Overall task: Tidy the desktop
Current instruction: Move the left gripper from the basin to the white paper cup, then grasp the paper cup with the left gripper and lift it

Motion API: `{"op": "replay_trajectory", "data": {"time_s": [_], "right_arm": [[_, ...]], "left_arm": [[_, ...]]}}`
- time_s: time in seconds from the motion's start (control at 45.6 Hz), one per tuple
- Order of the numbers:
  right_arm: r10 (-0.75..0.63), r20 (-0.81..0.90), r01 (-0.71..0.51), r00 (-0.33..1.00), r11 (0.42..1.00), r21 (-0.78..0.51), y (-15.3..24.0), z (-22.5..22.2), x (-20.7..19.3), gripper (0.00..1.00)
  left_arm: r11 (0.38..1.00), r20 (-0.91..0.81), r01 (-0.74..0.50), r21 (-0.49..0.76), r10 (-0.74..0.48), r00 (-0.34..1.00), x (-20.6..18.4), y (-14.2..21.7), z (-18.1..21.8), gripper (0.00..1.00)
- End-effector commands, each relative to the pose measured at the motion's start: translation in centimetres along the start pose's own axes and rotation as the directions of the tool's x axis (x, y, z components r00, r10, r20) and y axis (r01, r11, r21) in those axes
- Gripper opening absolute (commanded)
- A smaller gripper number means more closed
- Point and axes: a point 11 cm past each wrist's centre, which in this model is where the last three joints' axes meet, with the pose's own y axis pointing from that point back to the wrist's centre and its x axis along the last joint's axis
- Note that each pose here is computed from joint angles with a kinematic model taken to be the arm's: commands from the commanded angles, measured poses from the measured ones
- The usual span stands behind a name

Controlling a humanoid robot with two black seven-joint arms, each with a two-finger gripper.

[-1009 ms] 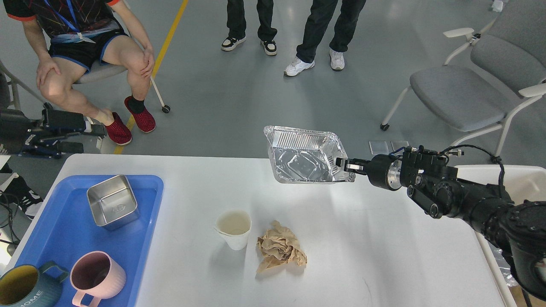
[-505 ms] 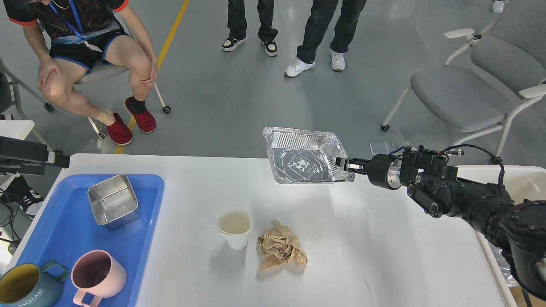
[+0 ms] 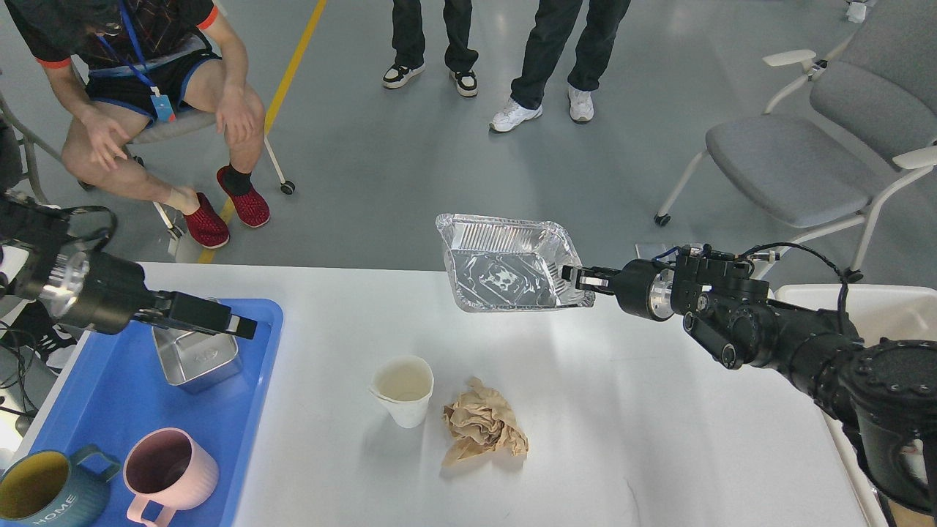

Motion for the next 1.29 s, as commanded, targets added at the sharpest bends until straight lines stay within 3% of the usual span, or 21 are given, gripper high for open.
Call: {"op": "replay_trajectory", "data": {"time_s": [0.0,0.241,0.527,0.812,1.009,1.273], "right_arm": [[0.002,-0.004,-0.002,1.0,1.0,0.004,-0.1,-0.2,0.3,0.0],[0.005,-0.005,-0.005,1.0,1.0,0.006,-0.1,-0.4,0.4,0.0],[0.003,-0.004,-0.003,1.0,1.0,0.006,-0.2,-0.4,0.3,0.0],[0.001,-0.004,-0.001,1.0,1.0,0.005,-0.2,-0.3,0.2,0.0],[0.0,-0.003,0.0,1.0,1.0,0.006,-0.2,-0.4,0.1,0.0],[-0.004,0.0,0.004,1.0,1.0,0.004,-0.2,-0.3,-0.2,0.0]], "left_arm": [[0.999,0.033,0.04,-0.035,-0.039,0.999,-0.6,-4.8,0.8,0.91],[0.995,0.042,0.056,-0.083,-0.053,0.998,-1.1,-11.4,1.7,0.91],[0.997,0.035,0.038,-0.07,-0.035,0.999,-2.7,-15.6,0.7,0.91],[0.996,0.04,-0.006,-0.089,0.009,0.999,-2.1,-16.8,1.4,0.87],[0.996,0.033,0.015,-0.092,-0.012,0.999,-2.9,-17.2,1.2,0.73],[0.995,0.033,0.022,-0.092,-0.019,0.999,-3.1,-17.5,1.3,0.73]]}}
